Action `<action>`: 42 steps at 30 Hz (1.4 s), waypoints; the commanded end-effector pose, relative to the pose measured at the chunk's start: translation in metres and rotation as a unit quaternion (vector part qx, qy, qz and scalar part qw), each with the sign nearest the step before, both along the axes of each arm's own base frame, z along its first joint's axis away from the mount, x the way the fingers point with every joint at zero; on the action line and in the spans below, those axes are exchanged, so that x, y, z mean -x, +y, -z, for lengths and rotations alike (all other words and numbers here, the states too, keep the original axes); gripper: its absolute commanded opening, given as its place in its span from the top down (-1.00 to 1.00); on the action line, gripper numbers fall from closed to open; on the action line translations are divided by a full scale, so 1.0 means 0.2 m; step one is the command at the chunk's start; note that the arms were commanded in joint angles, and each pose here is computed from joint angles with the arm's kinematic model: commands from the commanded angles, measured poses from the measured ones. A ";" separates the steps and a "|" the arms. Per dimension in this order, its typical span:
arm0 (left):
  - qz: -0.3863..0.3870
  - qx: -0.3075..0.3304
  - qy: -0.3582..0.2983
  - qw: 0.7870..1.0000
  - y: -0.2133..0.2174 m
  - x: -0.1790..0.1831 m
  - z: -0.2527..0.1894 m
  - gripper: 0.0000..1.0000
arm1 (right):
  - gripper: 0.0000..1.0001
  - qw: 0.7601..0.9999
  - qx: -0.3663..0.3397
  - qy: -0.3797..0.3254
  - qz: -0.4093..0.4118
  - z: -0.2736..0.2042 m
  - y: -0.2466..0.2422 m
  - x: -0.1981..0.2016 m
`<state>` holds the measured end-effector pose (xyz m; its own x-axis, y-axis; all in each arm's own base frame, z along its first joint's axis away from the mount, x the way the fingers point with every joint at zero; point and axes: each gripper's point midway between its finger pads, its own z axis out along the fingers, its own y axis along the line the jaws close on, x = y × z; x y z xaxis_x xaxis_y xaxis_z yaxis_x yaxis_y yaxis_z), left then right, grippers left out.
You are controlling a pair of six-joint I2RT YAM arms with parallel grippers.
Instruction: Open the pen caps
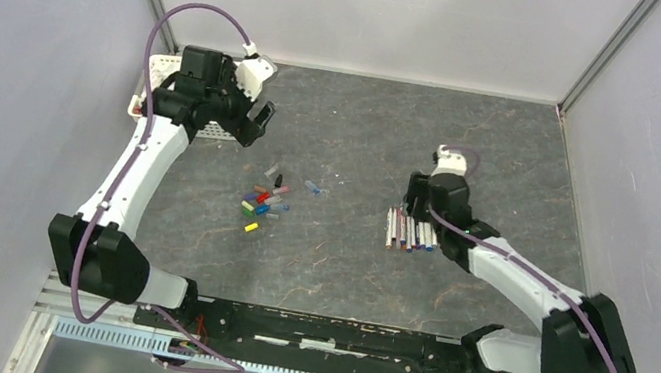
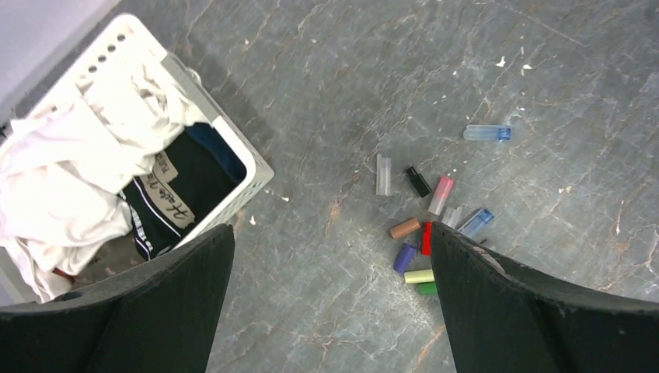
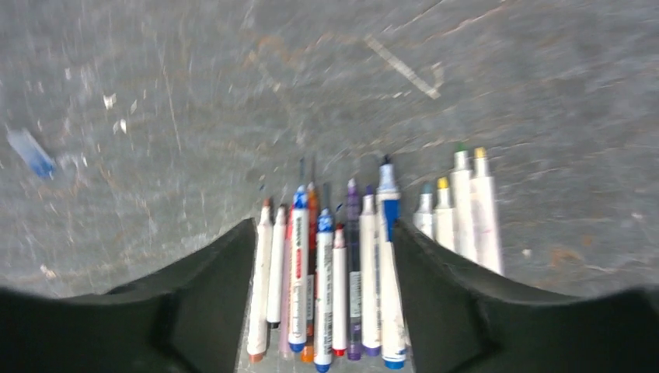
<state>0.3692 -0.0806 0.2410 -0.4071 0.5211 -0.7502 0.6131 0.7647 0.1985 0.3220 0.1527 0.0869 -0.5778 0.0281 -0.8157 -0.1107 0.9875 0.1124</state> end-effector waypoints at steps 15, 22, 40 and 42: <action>-0.145 0.118 -0.082 0.979 0.12 -0.17 0.63 -1.00 | -0.96 0.904 0.223 -0.171 0.322 -0.24 -1.05 0.10; -0.146 0.154 -0.115 0.970 0.11 -0.20 0.71 -1.00 | -0.96 0.893 0.238 -0.182 0.335 -0.09 -1.15 0.17; -0.210 0.192 -0.247 0.926 0.28 0.01 0.73 -1.00 | -0.96 0.912 0.214 -0.281 0.209 -0.06 -1.01 0.24; -0.216 0.198 -0.261 0.920 0.29 0.02 0.73 -1.00 | -0.96 0.913 0.209 -0.289 0.199 -0.06 -1.00 0.25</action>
<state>0.3559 -0.0351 0.0560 -0.2336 0.1020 -0.9670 0.2287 0.9723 0.0473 0.3025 -0.0484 0.1177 -0.0567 -0.2067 -0.9767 0.4093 0.8875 -0.2116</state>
